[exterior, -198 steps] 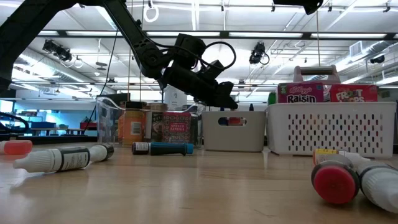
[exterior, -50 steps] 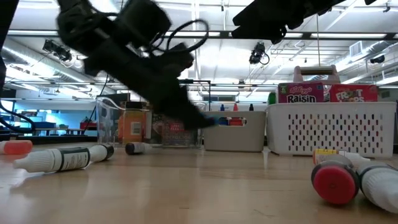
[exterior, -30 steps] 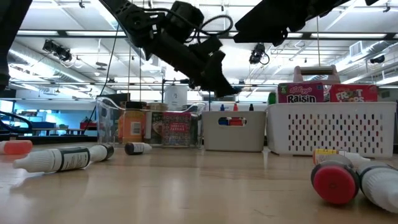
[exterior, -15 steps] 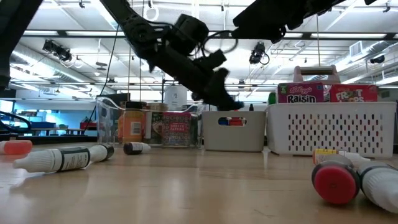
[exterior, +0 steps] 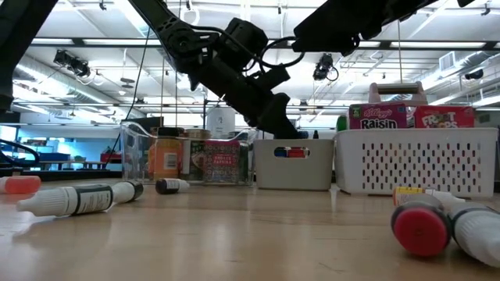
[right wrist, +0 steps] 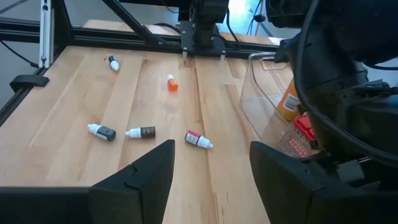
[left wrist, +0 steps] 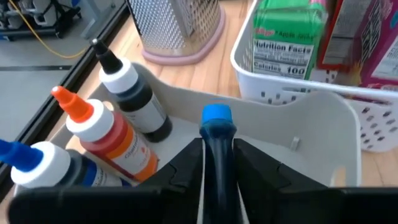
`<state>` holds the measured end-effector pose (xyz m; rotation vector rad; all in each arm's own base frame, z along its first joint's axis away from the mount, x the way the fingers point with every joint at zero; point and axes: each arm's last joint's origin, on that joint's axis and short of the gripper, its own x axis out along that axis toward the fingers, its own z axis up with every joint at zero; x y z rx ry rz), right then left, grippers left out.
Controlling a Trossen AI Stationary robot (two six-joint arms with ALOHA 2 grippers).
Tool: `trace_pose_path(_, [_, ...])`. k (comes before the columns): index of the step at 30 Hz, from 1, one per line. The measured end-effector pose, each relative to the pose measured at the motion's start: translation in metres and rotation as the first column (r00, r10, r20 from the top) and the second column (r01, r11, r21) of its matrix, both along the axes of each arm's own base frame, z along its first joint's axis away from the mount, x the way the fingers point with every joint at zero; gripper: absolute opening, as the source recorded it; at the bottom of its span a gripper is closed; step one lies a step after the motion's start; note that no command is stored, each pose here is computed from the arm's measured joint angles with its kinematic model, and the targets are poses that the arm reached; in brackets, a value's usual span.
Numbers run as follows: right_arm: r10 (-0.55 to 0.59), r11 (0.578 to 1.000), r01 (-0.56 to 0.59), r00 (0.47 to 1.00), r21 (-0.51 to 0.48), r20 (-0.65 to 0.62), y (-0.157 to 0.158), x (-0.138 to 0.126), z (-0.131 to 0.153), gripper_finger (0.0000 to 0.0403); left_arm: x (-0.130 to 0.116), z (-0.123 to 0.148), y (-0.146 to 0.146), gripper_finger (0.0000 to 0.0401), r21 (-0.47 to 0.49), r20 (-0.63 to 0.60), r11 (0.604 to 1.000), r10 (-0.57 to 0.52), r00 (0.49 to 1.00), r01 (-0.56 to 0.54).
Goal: Pick & Place Kitchen Items
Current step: Put the small blue transparent food coloring into the gray bin, then put the small pink food coloring into the gray bin
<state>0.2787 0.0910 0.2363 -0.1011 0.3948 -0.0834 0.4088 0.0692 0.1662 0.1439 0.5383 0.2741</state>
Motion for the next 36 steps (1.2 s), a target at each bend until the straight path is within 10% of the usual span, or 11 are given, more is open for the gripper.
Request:
trace_pose_path(9, [-0.001, 1.0, 0.001, 1.0, 0.003, 0.0, 0.0, 0.0, 0.0, 0.022, -0.006, 0.011, -0.002, 0.0145, -0.014, -0.01, 0.999, 0.035, 0.999, -0.035])
trace_pose_path(28, [0.163, 0.986, -0.157, 0.983, 0.064, -0.09, 0.004, -0.003, -0.007, 0.022, -0.102, 0.157, -0.063, 0.013, -0.045, 0.131, 0.998, -0.048, 0.99, 0.054])
trace_pose_path(36, [0.189, 0.98, -0.182, 0.978, 0.077, -0.093, 0.005, -0.003, -0.007, 0.022, -0.136, 0.123, -0.097, 0.0128, -0.122, 0.106, 0.991, 0.058, 0.993, -0.045])
